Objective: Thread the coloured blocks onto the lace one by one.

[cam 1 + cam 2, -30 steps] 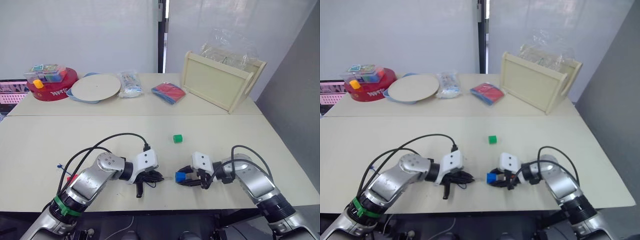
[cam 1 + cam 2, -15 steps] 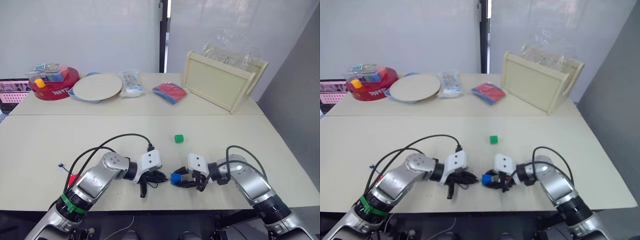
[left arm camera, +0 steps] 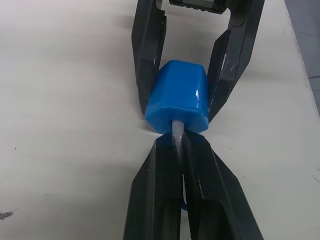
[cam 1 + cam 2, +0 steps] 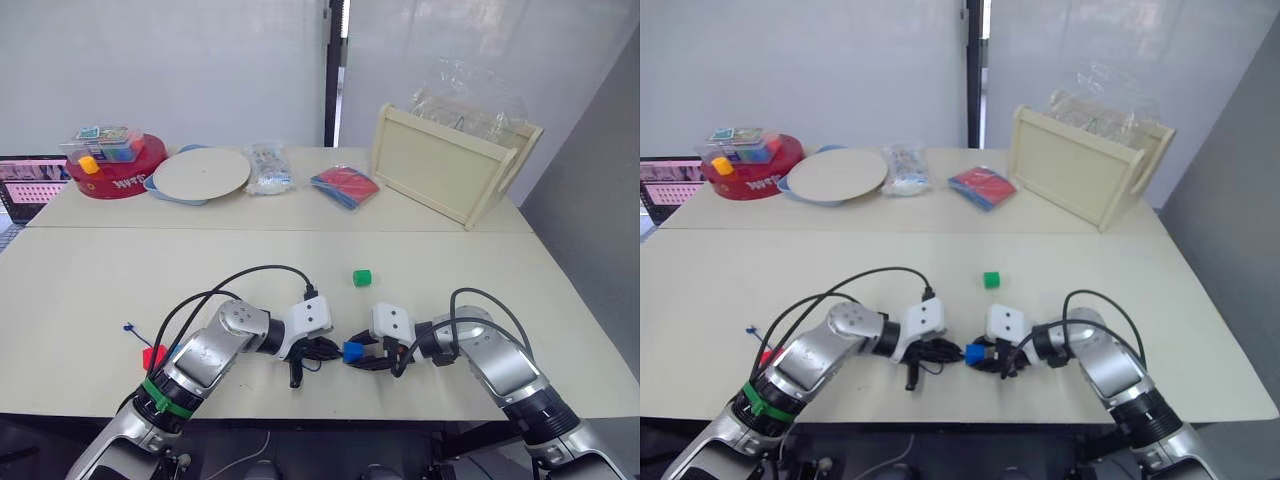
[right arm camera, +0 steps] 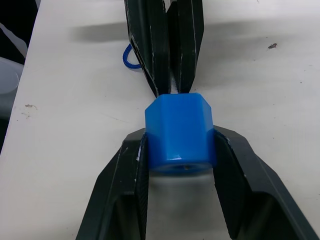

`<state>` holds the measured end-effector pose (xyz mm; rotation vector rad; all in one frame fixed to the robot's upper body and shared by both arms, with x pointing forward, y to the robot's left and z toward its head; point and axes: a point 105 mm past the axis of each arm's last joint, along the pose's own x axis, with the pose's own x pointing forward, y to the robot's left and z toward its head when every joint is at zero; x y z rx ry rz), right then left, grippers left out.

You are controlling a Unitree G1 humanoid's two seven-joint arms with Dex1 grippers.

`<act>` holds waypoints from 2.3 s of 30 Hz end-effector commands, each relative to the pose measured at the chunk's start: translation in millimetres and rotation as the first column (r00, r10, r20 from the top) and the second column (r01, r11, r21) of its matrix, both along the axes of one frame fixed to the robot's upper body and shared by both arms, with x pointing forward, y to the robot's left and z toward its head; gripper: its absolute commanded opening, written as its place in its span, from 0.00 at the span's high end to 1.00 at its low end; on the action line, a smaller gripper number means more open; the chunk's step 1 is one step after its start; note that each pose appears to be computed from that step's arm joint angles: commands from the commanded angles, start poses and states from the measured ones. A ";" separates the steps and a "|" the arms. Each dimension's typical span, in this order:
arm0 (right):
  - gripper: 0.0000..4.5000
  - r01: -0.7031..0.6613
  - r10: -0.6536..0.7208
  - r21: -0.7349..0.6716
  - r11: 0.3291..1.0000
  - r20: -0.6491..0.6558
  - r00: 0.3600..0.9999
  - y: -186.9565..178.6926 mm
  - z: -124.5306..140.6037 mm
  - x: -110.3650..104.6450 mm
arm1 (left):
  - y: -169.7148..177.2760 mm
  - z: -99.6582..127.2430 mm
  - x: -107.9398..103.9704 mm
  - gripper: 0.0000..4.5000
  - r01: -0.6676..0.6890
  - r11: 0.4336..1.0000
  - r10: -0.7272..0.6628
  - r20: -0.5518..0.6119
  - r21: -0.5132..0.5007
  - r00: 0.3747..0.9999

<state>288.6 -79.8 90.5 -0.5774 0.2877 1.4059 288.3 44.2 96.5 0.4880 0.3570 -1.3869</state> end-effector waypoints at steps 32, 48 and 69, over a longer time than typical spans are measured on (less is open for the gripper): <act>0.71 0.083 -0.084 -0.023 0.996 -0.060 0.995 -15.3 -9.3 -4.5 | 42.2 19.1 -17.8 0.40 0.006 0.999 -0.008 0.036 0.035 0.999; 0.71 0.114 -0.115 -0.020 0.993 -0.075 0.991 -19.6 -9.8 -6.5 | 34.2 3.1 -21.4 0.40 -0.138 0.989 0.134 -0.066 -0.050 0.989; 0.71 0.147 -0.148 -0.015 0.989 -0.066 0.987 -21.0 -5.9 -7.3 | 15.5 -11.7 -15.6 1.00 -0.079 0.996 0.075 -0.061 -0.052 0.995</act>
